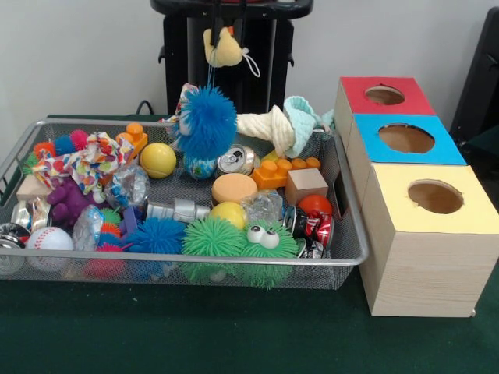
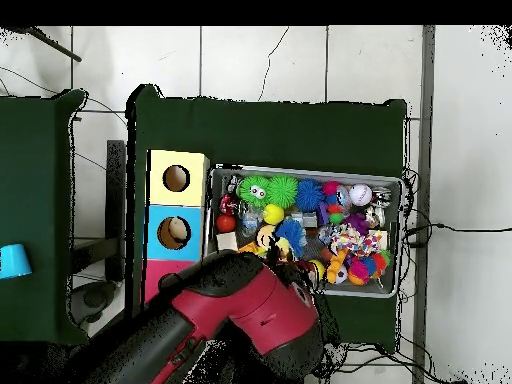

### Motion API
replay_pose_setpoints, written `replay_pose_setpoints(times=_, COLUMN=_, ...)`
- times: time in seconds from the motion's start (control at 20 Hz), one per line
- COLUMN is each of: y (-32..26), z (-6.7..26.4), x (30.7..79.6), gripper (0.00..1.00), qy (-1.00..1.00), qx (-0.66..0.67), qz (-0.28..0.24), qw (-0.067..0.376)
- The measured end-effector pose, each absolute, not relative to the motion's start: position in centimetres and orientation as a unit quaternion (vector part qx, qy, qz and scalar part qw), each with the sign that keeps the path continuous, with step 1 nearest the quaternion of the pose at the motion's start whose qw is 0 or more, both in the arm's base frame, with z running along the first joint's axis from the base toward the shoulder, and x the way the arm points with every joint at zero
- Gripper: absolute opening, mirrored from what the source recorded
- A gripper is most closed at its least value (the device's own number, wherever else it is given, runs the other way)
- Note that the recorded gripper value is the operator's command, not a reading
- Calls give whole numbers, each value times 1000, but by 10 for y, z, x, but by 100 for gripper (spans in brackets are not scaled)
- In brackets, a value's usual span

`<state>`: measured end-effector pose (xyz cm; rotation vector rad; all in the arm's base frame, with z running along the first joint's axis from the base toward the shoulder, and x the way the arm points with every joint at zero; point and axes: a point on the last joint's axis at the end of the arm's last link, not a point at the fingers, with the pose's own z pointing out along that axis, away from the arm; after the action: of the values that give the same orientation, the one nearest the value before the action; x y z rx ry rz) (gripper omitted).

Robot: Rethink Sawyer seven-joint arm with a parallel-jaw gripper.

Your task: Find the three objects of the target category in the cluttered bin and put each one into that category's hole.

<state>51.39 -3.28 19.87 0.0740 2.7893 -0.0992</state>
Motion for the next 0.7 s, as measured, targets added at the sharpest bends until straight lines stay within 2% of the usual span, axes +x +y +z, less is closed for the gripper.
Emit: replay_pose_setpoints(times=0.7, y=-32, z=188, x=517, gripper=0, qy=981, qx=48, qz=-23, qw=189)
